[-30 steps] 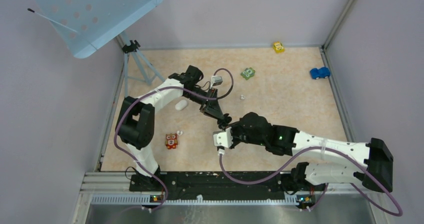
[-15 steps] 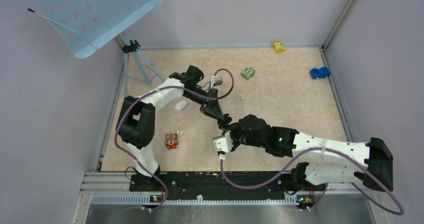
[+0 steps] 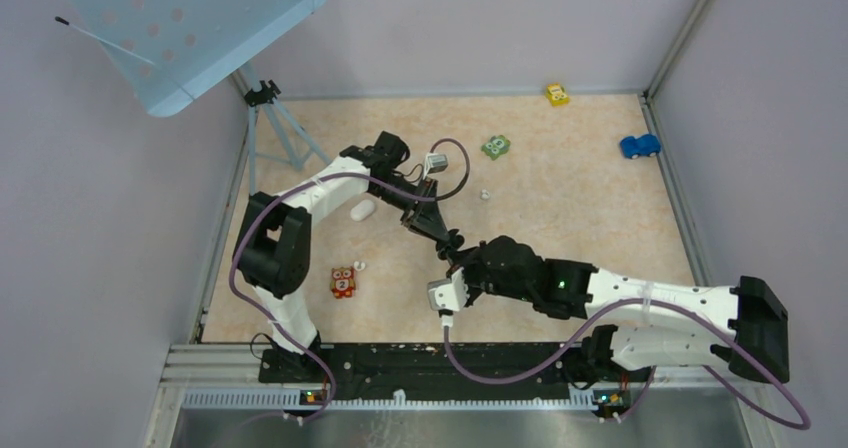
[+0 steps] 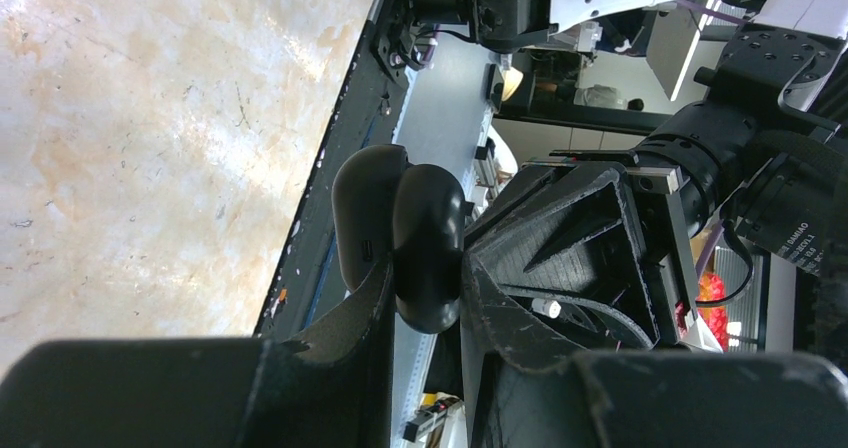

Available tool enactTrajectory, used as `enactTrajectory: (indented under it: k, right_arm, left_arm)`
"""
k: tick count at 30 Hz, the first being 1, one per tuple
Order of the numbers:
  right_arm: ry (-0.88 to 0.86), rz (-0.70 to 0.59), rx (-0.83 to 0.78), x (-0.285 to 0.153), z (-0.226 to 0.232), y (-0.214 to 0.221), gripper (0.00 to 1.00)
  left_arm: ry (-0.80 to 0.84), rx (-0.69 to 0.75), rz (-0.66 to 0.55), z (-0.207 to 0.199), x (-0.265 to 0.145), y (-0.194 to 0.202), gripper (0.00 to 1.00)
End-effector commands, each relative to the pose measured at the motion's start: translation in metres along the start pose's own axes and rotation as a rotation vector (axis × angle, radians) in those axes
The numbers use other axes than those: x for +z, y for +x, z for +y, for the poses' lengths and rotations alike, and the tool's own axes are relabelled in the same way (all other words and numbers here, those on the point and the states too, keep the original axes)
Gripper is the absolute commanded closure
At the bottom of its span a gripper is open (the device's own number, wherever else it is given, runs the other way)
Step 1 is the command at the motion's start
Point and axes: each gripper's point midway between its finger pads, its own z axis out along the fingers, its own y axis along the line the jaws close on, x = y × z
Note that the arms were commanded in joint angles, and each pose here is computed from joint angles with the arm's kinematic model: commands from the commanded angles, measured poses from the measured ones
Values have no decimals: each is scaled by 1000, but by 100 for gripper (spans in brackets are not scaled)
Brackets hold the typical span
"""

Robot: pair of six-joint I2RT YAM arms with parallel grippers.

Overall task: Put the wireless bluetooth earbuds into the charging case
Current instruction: Insert the left earbud into the left side groove of the charging case.

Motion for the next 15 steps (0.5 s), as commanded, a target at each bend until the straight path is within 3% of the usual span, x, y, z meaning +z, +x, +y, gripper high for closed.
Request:
enactTrajectory:
  k: [1,15]
  right_arm:
    - [35,-8,-11,-1,-3,-1,100]
    - [-90,-14,11,4,28,1,100]
  left_arm:
    - [49,23,26,-19,2,5,100]
    - [57,26,33,-22,4,6,100]
